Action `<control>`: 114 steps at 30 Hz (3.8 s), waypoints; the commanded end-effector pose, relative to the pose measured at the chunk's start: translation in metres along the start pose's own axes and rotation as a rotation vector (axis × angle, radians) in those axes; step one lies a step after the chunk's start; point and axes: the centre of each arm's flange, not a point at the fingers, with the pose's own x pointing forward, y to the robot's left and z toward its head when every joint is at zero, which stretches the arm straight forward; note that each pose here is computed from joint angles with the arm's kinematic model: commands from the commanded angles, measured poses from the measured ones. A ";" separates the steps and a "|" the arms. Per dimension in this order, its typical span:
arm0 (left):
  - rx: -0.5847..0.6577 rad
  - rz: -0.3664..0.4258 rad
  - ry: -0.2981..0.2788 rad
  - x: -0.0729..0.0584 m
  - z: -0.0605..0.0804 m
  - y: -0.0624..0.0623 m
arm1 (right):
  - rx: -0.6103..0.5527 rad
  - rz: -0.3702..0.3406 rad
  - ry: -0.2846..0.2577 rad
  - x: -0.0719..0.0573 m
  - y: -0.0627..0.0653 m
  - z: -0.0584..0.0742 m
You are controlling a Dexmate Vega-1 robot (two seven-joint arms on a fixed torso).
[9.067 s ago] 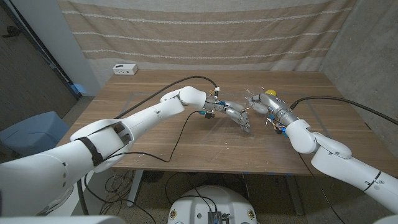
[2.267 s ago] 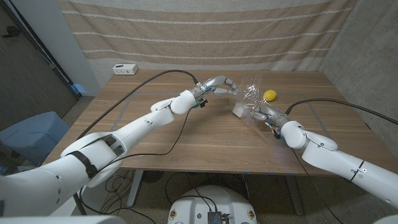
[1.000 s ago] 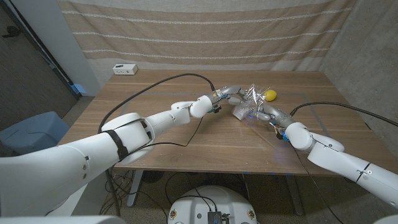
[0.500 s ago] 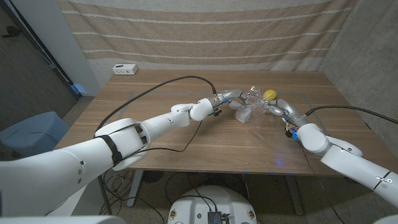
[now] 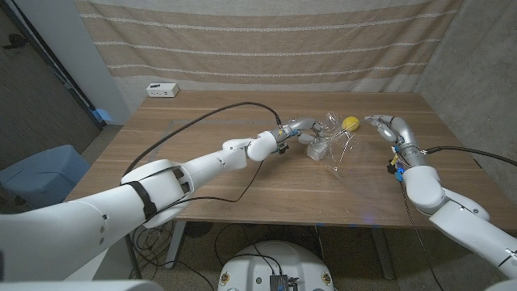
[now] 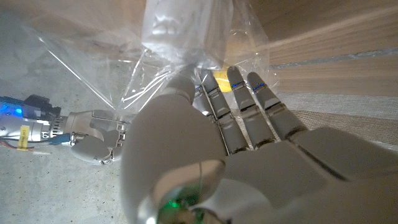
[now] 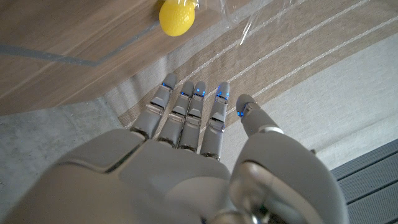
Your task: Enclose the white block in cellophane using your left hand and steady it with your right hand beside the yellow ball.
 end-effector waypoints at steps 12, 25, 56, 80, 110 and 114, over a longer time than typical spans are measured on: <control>0.261 0.306 -0.134 -0.020 0.018 -0.033 | 0.115 -0.187 -0.031 -0.019 -0.029 -0.005; 0.438 -0.025 -0.239 -0.004 0.028 -0.035 | 0.119 -0.208 -0.031 -0.021 -0.032 -0.004; 0.508 -0.398 -0.163 0.004 0.021 -0.057 | 0.130 -0.191 -0.035 -0.018 -0.033 -0.003; 0.423 -0.394 -0.122 0.003 0.024 -0.057 | 0.129 -0.192 -0.049 -0.017 -0.037 -0.003; -0.030 -0.043 -0.028 -0.018 0.010 0.030 | 0.135 -0.172 -0.056 -0.015 -0.031 -0.002; -0.081 -0.024 -0.026 -0.022 0.008 0.034 | 0.134 -0.172 -0.054 -0.015 -0.031 -0.002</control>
